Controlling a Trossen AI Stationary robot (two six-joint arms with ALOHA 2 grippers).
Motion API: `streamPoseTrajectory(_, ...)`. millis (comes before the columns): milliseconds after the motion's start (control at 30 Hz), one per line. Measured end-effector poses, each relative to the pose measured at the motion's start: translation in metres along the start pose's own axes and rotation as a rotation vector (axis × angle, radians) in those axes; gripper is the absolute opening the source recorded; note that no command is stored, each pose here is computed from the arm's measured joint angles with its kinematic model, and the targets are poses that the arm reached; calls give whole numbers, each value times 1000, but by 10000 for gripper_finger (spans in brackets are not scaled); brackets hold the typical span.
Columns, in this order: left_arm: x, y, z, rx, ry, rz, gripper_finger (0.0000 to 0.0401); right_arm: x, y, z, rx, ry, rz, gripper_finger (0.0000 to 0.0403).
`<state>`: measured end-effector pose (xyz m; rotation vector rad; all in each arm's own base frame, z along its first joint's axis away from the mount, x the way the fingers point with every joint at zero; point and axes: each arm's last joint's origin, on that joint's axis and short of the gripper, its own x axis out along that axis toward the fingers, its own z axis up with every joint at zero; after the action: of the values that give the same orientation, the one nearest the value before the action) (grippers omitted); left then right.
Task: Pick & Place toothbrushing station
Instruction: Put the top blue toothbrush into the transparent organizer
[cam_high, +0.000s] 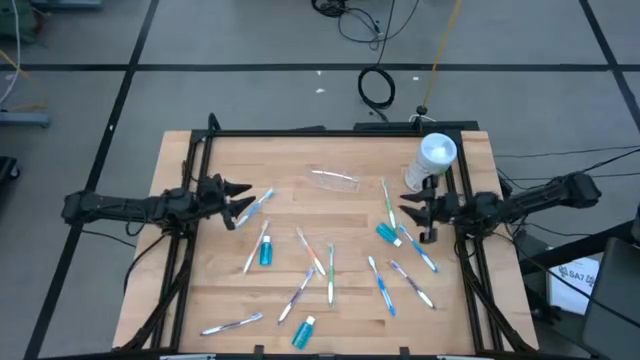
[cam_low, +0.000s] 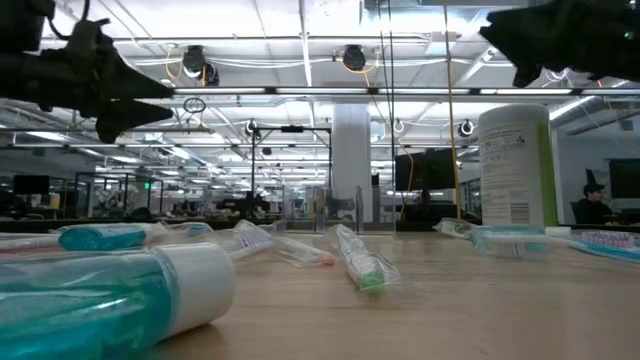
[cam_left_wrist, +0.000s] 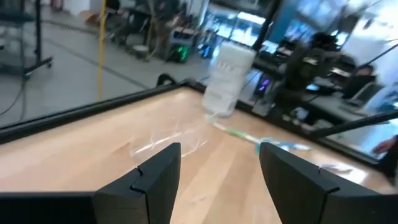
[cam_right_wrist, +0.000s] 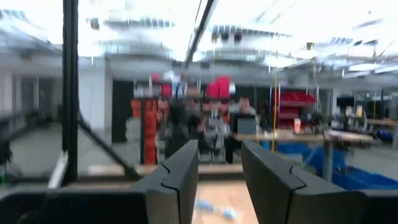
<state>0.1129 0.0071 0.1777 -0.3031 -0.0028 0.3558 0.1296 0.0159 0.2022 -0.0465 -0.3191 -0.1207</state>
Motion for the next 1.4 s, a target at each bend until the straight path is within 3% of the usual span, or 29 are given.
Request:
streamPoseTrajectory(167,16,-9,11,67,138,79,225,33,2,0,-32,98,-30,114)
streamPoseTrajectory(400,33,-9,-2,154,483,323,225,60,-4,-19,-32,227,-94,114)
streamPoseTrajectory(800,60,15,-30,97,700,499,225,65,-14,-26,-48,260,-151,114)
streamPoseTrajectory(1100,78,23,-43,50,753,442,225,64,-14,-26,-49,261,-151,114)
streamPoseTrajectory(1400,84,36,-57,47,841,494,221,65,-14,-26,-52,261,-150,114)
